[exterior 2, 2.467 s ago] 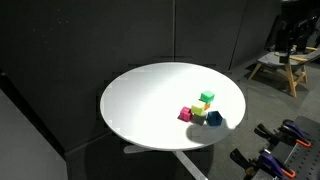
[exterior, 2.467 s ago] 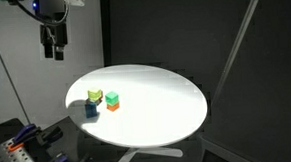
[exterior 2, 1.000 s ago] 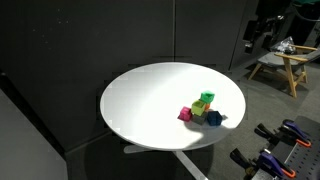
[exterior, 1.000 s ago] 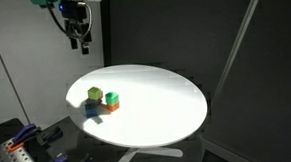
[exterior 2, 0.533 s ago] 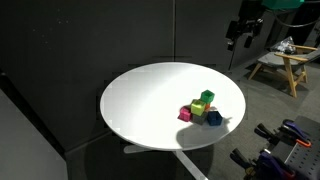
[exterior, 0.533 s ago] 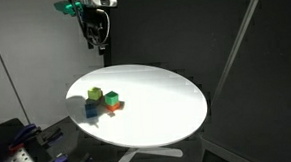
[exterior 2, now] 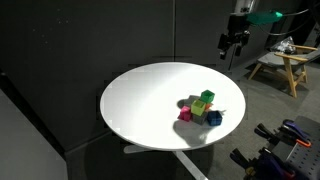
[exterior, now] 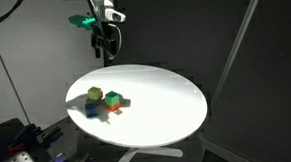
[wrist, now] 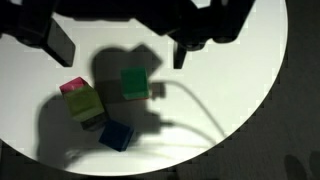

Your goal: Pick up the lime green block and put it on the gray block, pick up the green block and put it on the lime green block

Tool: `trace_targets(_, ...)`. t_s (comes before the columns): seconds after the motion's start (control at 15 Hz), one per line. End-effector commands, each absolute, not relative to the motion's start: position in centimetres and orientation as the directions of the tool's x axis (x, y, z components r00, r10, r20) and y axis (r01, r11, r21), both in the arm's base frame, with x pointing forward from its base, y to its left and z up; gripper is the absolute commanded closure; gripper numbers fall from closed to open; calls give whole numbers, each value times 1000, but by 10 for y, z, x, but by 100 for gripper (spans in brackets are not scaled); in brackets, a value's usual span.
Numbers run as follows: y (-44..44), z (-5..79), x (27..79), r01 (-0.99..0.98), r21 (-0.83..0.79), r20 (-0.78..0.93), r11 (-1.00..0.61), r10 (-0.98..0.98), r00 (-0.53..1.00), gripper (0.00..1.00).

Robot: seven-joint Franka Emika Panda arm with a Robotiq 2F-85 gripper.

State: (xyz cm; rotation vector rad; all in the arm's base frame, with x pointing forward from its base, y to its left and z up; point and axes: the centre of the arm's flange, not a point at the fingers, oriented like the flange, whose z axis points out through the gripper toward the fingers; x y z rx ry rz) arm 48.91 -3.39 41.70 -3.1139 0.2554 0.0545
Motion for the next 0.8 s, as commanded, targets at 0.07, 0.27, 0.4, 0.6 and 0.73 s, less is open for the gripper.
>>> trace_targets(0.07, -46, 395, 510, -106, 4, -59, -994, -107, 993, 0)
trace_targets(0.27, -41, 388, 500, -130, 1, -80, -992, -129, 988, 0)
trace_targets(0.4, -41, 385, 500, -129, 1, -84, -992, -129, 988, 0)
trace_targets(0.6, -41, 386, 500, -128, 1, -84, -992, -128, 988, 0)
trace_targets(0.73, -40, 386, 500, -128, 1, -84, -992, -128, 988, 0)
